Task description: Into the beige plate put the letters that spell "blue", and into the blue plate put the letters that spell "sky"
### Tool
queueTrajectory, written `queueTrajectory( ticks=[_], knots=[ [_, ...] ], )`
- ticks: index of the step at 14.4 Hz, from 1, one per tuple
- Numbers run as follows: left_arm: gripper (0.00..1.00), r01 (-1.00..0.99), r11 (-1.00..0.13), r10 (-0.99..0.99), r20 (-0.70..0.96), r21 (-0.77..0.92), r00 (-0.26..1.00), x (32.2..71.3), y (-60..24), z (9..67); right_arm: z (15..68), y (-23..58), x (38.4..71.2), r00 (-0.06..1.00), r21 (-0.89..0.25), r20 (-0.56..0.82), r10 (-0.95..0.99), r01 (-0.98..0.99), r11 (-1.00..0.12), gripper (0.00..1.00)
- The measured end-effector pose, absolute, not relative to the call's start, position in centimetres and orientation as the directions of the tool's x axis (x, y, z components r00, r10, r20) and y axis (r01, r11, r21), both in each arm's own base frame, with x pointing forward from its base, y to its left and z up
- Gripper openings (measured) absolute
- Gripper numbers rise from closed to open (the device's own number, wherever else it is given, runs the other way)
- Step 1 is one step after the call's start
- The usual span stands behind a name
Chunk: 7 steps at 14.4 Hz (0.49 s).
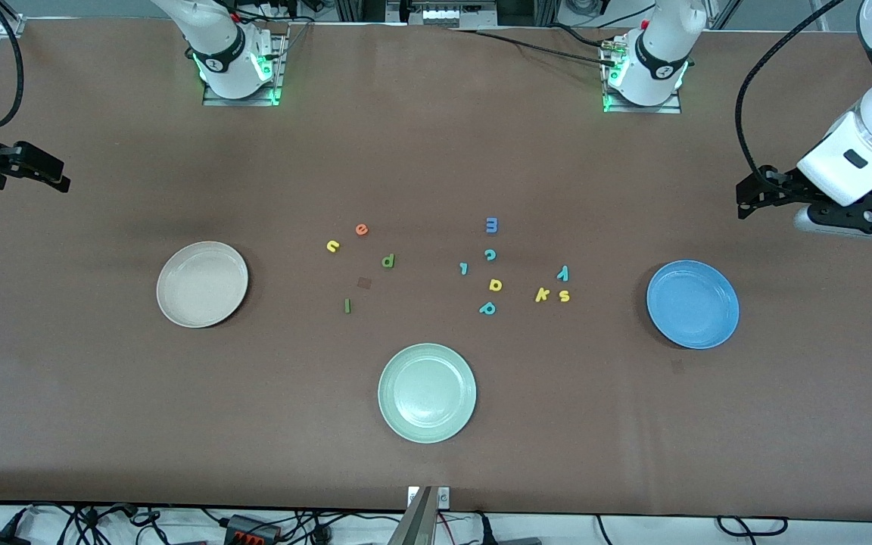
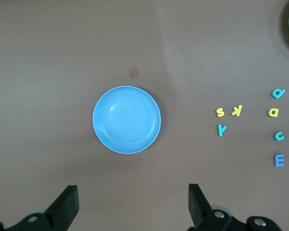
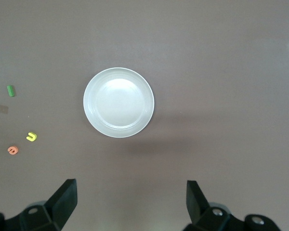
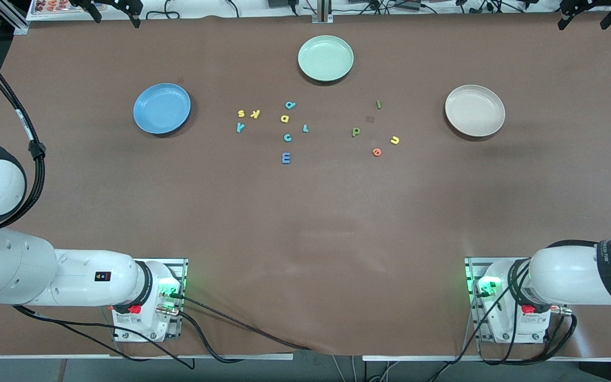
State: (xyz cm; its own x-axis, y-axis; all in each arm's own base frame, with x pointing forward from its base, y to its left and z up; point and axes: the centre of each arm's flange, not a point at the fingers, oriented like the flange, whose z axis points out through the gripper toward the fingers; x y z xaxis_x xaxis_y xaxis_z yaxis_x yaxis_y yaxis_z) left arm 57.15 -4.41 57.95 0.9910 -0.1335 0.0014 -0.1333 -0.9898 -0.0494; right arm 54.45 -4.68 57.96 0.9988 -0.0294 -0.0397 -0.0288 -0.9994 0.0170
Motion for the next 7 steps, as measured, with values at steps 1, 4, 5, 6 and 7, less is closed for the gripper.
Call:
queueTrajectory(
  ticks=[1,4,5,6,7],
  knots=[
    [1.00,-0.133,-0.990,-0.133,0.001,-0.049,0.991,57.15,-4.41,57.95,57.96,-4.69,54.45,0.999,0.018,-0.040,-0.029,-0.029,-0.999,1.00],
    [1.00,-0.133,-0.990,-0.133,0.001,-0.049,0.991,57.15,-4.40,57.94,57.89,-4.73,54.48,0.999,0.021,-0.041,-0.029,-0.028,-0.999,1.00],
    [1.00,-0.133,-0.990,-0.133,0.001,-0.049,0.991,57.15,-4.40,57.94,57.86,-4.73,54.50,0.999,0.021,-0.042,-0.029,-0.028,-0.999,1.00],
    [1.00,-0.133,-0.990,-0.133,0.001,-0.049,0.991,57.15,-4.40,57.94,57.79,-4.73,54.53,0.999,0.021,-0.043,-0.029,-0.028,-0.999,1.00],
    [1.00,-0.133,-0.990,-0.133,0.001,-0.049,0.991,57.15,-4.39,57.94,57.70,-4.72,54.57,0.999,0.021,-0.044,-0.029,-0.028,-0.999,1.00]
  ],
)
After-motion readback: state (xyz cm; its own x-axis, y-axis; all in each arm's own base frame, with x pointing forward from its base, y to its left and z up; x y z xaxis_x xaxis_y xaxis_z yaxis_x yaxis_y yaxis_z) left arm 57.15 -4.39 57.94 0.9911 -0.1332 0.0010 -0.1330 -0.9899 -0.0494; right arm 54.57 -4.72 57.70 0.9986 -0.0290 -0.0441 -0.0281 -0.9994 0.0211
